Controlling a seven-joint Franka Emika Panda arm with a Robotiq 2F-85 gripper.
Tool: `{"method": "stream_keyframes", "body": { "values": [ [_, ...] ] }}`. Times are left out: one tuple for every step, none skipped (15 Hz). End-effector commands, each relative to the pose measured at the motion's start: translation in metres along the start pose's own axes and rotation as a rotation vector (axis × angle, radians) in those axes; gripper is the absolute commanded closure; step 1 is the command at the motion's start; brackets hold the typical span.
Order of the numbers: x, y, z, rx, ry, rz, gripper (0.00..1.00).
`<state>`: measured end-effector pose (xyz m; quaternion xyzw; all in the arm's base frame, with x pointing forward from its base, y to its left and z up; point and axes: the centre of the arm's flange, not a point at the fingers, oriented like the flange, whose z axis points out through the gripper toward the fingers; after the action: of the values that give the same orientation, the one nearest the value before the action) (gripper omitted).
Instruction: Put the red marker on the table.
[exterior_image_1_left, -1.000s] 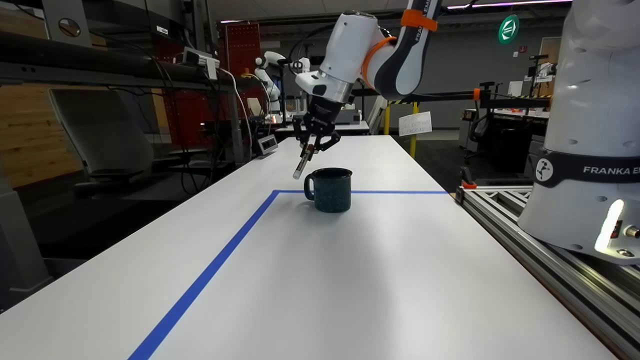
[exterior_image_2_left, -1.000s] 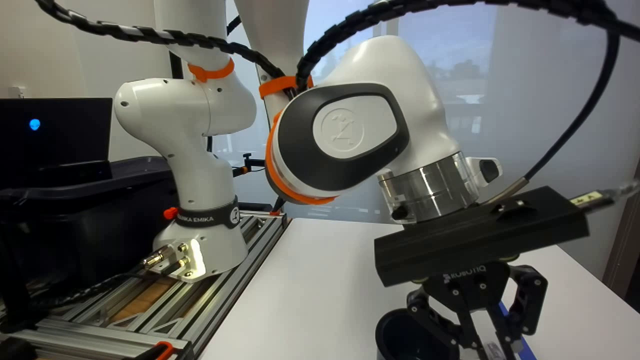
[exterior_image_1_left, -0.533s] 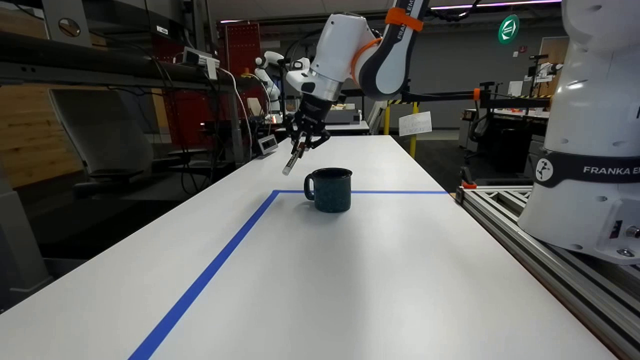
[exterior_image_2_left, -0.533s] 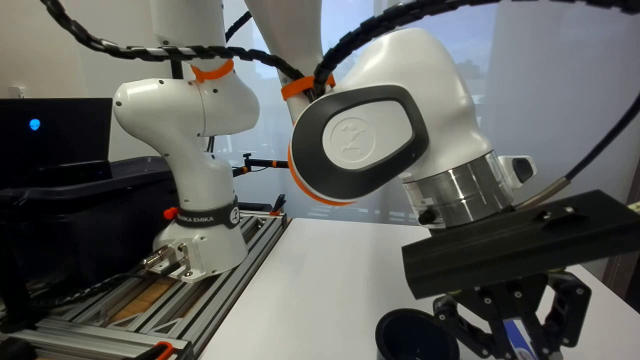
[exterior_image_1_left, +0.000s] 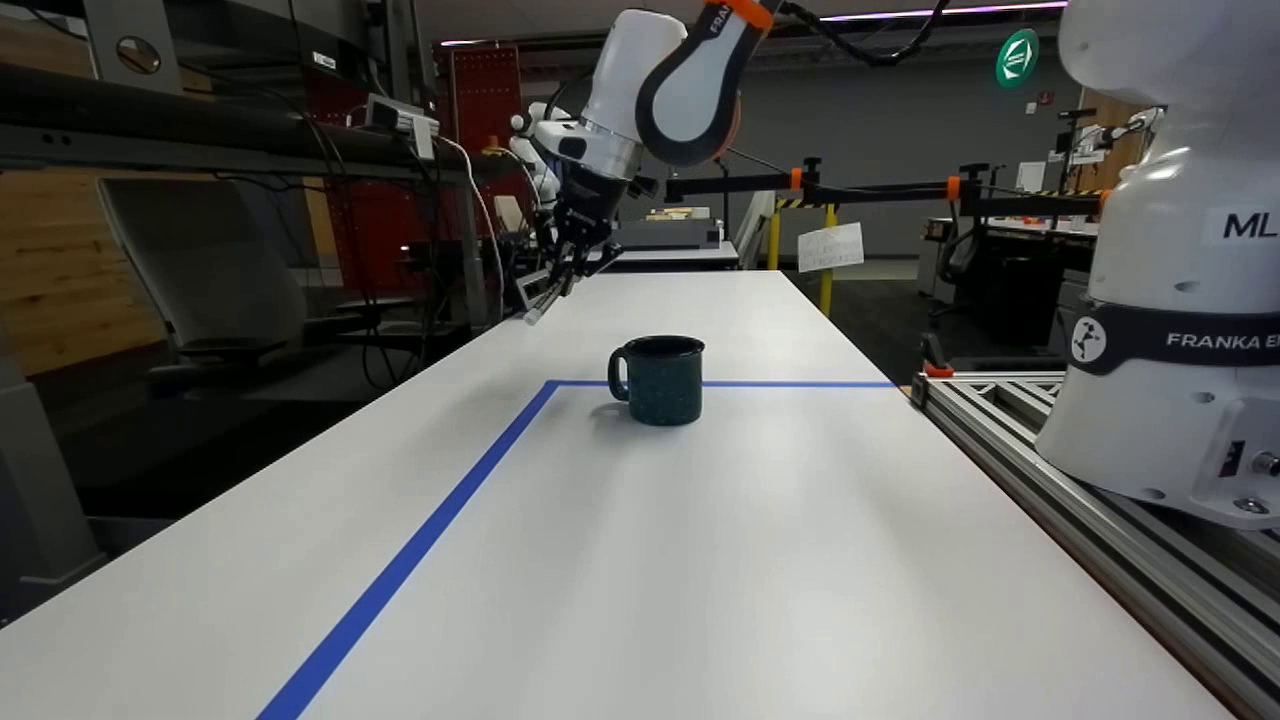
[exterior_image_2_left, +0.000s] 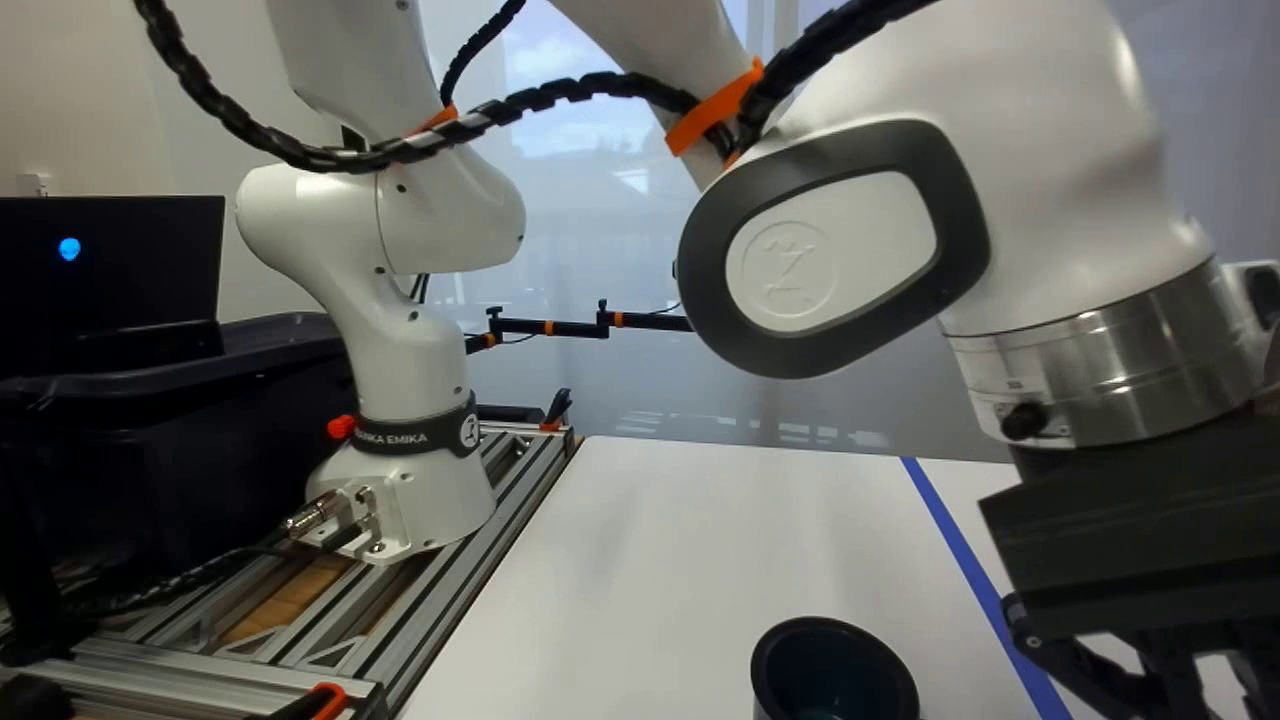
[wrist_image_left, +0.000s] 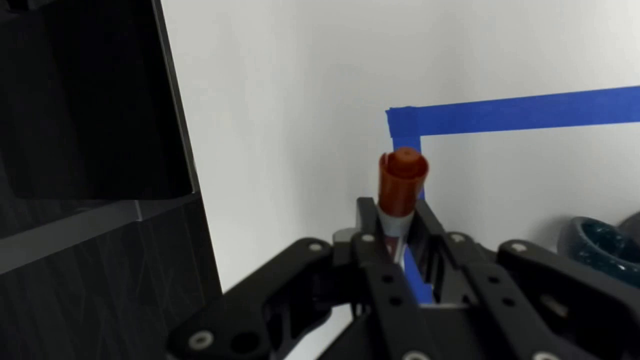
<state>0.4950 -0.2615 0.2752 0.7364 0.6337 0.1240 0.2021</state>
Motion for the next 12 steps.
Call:
{"method": "stream_keyframes", "body": {
  "values": [
    [-0.033,0.028,-0.015,0.03,0.094,0.036,0.95],
    [-0.033,0.03,-0.014,0.043,0.102,0.046,0.95],
    [-0.034,0.032,-0.015,0.06,0.1,0.049,0.95],
    [-0.033,0.033,-0.016,0.079,0.106,0.051,0.95],
    [-0.031,0.033,-0.017,0.104,0.103,0.05,0.95],
    [-0.029,0.033,-0.015,0.122,0.107,0.042,0.95],
    [-0.028,0.033,-0.013,0.138,0.112,0.046,0.95],
    [-0.026,0.033,-0.01,0.151,0.126,0.046,0.95],
    [-0.023,0.032,-0.005,0.161,0.131,0.045,0.95],
    [-0.02,0.032,-0.001,0.169,0.133,0.048,0.95],
    [-0.019,0.032,0.004,0.173,0.135,0.051,0.95],
    [-0.018,0.031,0.009,0.182,0.134,0.052,0.95]
  ]
}}
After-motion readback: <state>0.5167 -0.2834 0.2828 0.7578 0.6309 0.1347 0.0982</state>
